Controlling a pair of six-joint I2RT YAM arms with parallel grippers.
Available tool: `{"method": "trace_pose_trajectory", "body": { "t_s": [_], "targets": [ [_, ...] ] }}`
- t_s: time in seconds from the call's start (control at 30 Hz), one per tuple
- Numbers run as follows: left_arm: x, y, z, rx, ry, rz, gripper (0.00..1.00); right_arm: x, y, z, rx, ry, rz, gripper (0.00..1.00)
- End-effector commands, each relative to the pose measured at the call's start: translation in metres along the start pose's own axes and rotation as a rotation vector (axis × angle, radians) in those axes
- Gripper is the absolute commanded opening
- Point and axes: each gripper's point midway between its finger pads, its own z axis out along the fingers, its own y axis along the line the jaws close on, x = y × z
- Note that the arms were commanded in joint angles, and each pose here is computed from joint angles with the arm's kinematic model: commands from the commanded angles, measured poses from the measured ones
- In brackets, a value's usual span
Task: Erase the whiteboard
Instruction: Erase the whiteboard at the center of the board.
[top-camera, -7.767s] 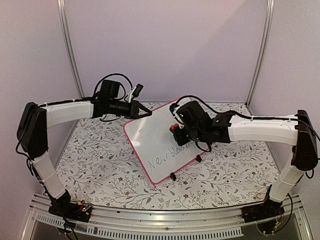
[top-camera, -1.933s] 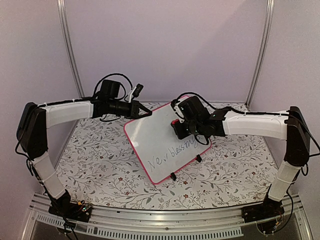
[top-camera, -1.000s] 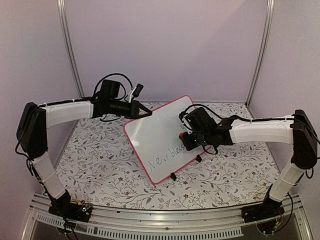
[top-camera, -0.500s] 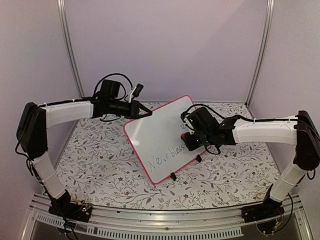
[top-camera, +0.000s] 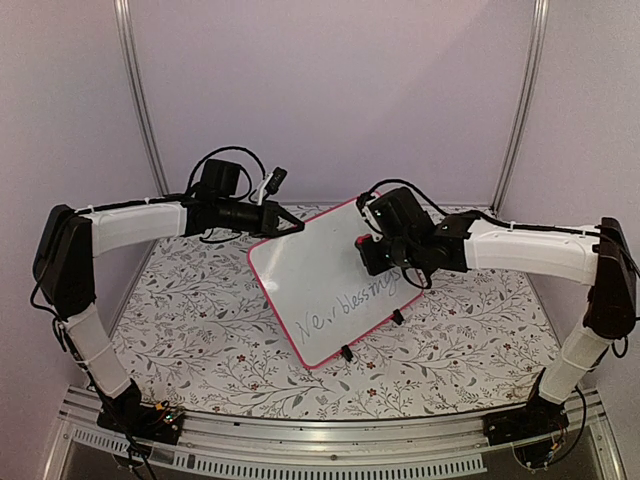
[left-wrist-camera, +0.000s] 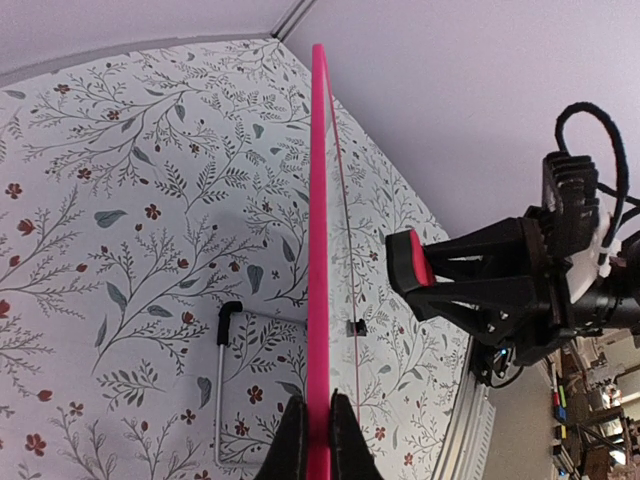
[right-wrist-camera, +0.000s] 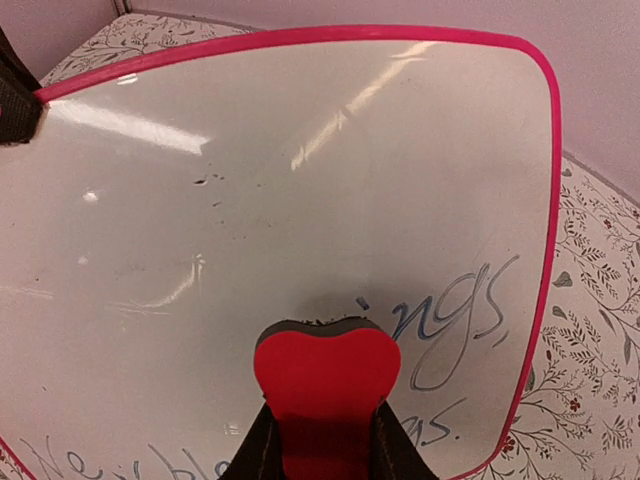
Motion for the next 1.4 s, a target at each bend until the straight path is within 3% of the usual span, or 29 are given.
{"method": "trace_pose_trajectory", "body": {
  "t_s": [0.0,0.23,0.7,1.37],
  "targets": [
    [0.010,0.002,0.010,-0.017,0.025,0.032,0.00,-0.012,-0.006,0.009,0.049,-0.010,-0.011,0.00],
    [0.008,0.000,0.009,-0.016,0.020,0.037,0.00,-0.023,-0.011,0.023,0.067,-0.010,-0.021,0.00],
    [0.008,0.000,0.009,-0.016,0.019,0.038,0.00,0.032,-0.010,0.037,0.041,0.100,-0.024,0.00],
    [0.006,-0.003,0.007,-0.014,0.015,0.044,0.00,0.063,-0.007,0.033,-0.014,0.139,0.007,0.00]
  ]
}}
